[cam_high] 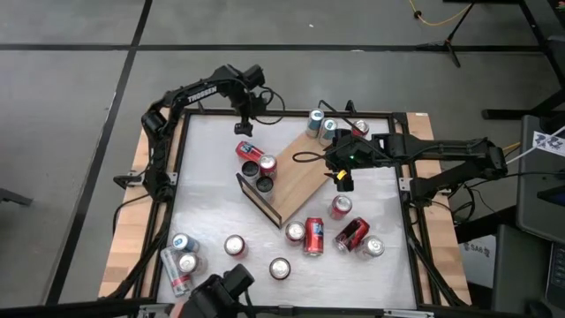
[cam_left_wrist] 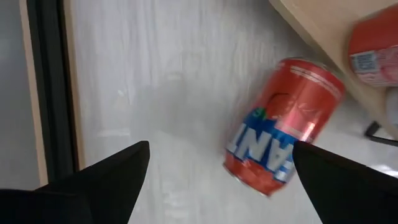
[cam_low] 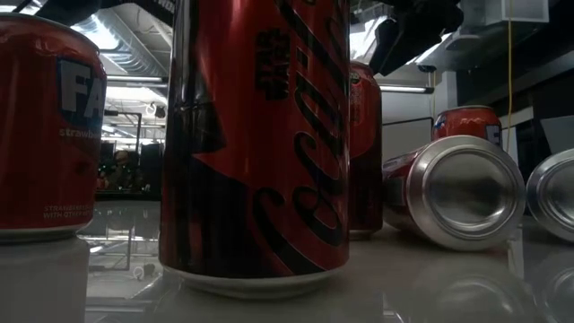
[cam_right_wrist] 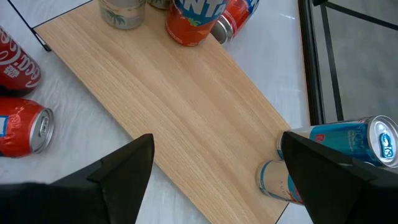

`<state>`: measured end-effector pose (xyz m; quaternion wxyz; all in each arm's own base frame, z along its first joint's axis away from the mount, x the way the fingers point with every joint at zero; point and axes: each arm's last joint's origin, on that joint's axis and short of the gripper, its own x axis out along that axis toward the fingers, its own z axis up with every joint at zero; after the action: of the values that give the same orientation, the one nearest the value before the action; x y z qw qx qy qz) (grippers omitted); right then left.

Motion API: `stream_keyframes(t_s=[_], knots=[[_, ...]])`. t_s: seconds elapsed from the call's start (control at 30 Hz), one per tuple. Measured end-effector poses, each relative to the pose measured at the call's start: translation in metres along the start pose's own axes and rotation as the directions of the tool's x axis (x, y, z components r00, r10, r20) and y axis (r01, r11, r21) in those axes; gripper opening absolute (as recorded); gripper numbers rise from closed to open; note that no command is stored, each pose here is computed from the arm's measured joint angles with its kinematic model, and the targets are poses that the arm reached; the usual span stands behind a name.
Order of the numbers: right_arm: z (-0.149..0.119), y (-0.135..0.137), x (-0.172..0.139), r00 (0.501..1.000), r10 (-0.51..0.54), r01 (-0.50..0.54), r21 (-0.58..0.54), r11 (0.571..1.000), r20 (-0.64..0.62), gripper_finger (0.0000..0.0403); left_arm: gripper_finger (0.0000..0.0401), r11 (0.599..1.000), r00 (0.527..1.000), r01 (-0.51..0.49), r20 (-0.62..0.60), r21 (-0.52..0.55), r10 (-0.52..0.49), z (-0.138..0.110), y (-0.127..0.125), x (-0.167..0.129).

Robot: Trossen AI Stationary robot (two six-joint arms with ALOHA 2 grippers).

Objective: Place canned beverage on shelf
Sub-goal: Put the orange soda can on the shelf

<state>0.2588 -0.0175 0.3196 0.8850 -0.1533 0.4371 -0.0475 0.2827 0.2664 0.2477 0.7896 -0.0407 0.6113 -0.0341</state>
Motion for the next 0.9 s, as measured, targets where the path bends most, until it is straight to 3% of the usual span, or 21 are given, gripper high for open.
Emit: stream_keyframes(t_s=[0.2, 0.57, 0.9], knots=[[0.000, 0.000, 0.000, 1.000, 0.000, 0.000, 0.001, 1.000, 0.000, 0.0342, 0.0386, 1.000, 1.000, 0.010, -0.025, 0.028, -0.009, -0.007, 0.002, 0.008], [0.000, -0.002, 0.000, 0.997, -0.070, 0.070, 0.009, 0.998, -0.018, 0.0342, 0.0386, 0.991, 0.982, 0.134, -0.130, -0.024, -0.136, -0.038, -0.006, 0.038], [0.002, -0.003, 0.000, 0.995, -0.100, 0.100, 0.016, 0.995, -0.003, 0.0342, 0.0386, 0.995, 0.992, 0.094, -0.086, 0.043, -0.090, -0.034, -0.016, 0.053]])
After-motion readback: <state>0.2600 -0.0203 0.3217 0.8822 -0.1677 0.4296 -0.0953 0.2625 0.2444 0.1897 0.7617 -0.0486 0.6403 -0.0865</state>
